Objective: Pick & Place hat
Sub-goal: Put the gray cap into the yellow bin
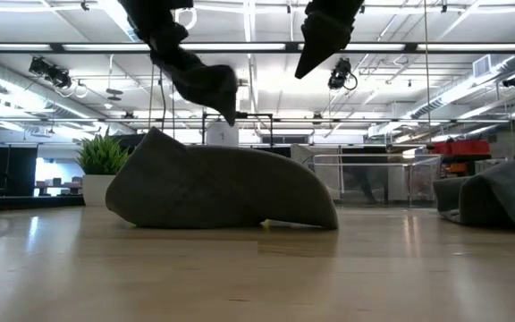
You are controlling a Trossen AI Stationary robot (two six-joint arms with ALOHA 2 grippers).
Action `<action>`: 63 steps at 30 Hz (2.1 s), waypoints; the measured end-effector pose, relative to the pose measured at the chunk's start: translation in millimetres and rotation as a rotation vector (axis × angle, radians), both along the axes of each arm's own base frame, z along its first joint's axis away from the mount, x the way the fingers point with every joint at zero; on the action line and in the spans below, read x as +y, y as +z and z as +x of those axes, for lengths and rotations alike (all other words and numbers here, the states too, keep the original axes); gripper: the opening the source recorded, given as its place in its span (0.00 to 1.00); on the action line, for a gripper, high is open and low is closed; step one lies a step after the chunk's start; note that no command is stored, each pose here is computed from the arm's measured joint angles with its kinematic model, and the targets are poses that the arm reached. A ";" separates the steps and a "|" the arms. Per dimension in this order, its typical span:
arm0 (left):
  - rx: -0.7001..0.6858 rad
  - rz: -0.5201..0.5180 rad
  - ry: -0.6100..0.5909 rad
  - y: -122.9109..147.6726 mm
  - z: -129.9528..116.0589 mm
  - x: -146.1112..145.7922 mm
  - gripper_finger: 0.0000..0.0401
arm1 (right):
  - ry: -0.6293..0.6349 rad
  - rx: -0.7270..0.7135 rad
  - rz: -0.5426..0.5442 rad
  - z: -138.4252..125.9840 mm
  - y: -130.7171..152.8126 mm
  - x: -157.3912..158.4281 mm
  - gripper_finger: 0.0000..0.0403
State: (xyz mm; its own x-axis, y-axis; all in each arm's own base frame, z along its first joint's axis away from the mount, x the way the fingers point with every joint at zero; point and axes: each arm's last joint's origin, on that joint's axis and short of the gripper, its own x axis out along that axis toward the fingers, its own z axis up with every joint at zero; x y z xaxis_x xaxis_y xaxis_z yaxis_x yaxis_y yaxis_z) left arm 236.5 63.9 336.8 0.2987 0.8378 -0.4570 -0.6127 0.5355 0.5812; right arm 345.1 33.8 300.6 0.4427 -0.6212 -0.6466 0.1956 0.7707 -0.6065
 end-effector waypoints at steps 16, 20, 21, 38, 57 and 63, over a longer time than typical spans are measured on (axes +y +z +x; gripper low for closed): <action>0.213 -0.117 -0.085 -141.3 -9.8 42.3 0.11 | 0.000 -0.048 0.013 4.4 1.9 -1.3 0.28; 0.197 -0.119 -0.142 -143.7 -6.1 34.3 0.11 | -0.020 -0.142 0.053 12.3 5.6 -9.3 0.28; 0.192 -0.125 -0.184 -143.3 -3.9 32.2 0.11 | -0.034 -0.185 0.075 16.3 6.0 -13.0 0.28; 0.213 -0.151 -0.405 -142.4 3.1 27.6 0.12 | -0.067 -0.237 0.330 80.8 -77.7 -91.9 0.02; 0.029 -0.202 -0.327 -129.7 -0.3 34.1 0.35 | -0.158 -0.245 0.487 92.2 -117.6 -97.6 0.01; -0.074 -0.177 -0.378 -95.0 -4.4 16.1 0.40 | -0.262 -0.316 0.536 91.0 -117.2 -110.9 0.01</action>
State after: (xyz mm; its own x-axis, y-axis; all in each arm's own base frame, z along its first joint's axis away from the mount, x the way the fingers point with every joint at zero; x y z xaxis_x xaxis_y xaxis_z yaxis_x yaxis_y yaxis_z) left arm 232.1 80.0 241.8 0.6072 0.5734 -0.5500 -0.3910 0.8182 0.4215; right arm 436.2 -77.0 183.4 0.5399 -0.3634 -0.7593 0.5222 0.8521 -0.0365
